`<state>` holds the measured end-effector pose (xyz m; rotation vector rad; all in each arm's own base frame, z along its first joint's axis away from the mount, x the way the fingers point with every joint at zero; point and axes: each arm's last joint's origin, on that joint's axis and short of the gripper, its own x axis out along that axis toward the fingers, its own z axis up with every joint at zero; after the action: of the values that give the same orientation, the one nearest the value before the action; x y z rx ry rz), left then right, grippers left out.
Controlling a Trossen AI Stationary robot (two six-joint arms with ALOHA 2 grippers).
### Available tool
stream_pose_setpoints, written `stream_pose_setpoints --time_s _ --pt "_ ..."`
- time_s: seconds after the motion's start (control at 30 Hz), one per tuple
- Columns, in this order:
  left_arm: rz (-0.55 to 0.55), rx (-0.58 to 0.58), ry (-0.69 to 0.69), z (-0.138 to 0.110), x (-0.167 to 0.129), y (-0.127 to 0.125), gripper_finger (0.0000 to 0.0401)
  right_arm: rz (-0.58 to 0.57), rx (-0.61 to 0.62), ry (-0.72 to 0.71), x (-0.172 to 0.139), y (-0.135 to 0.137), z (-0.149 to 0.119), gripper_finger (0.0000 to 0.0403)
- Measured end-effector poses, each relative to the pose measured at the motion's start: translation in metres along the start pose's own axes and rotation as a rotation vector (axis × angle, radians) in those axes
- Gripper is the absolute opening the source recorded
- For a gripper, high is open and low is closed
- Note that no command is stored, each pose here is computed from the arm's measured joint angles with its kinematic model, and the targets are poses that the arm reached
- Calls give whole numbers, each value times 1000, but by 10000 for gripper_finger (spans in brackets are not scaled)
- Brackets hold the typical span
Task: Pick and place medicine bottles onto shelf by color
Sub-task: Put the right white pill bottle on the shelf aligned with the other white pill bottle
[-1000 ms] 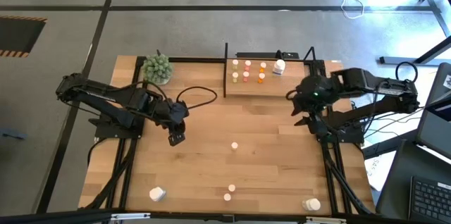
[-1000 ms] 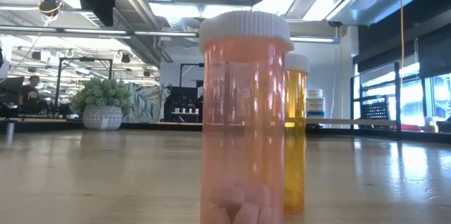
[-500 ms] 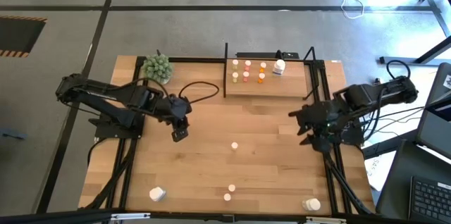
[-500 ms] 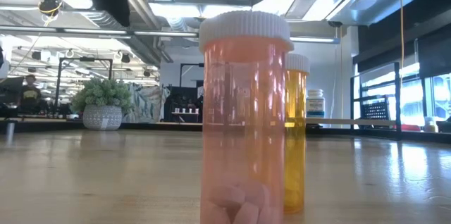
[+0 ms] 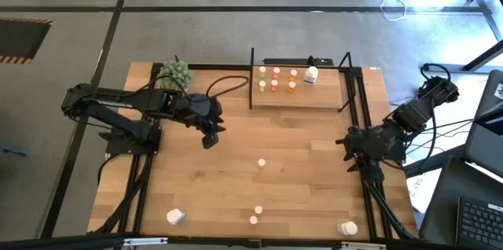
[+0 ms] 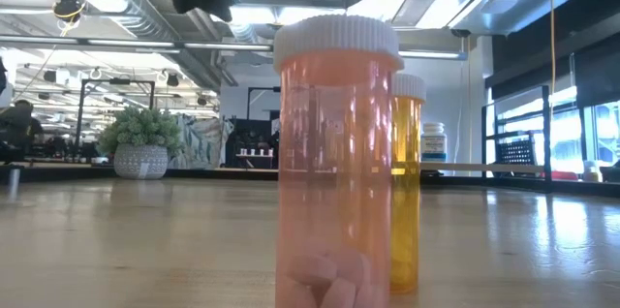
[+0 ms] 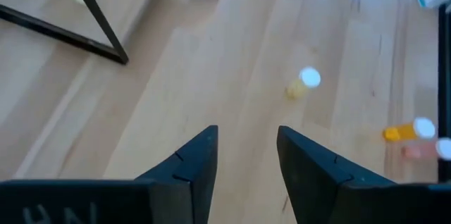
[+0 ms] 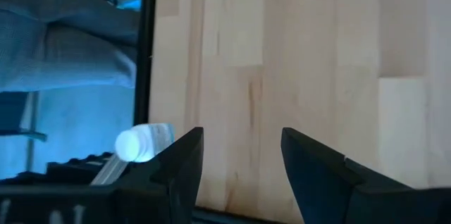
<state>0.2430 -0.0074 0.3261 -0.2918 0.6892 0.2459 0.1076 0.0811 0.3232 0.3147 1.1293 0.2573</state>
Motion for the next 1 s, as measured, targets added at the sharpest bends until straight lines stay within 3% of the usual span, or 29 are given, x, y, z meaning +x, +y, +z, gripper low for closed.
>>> stream_pose_setpoints --time_s 0.37,0.53,0.67,0.83,1.0 --pt "122 -32 -69 8 1 13 141 105 -75 98 4 6 -18 193" --pt "138 -41 -84 10 2 16 141 111 6 105 4 7 -18 193" --pt "131 29 -90 11 2 16 141 173 -65 124 6 12 -17 193" --pt "-13 145 -80 13 2 11 141 136 -102 152 16 19 -15 193" --pt "-191 187 -106 18 1 5 141 109 -124 189 26 25 -16 193"
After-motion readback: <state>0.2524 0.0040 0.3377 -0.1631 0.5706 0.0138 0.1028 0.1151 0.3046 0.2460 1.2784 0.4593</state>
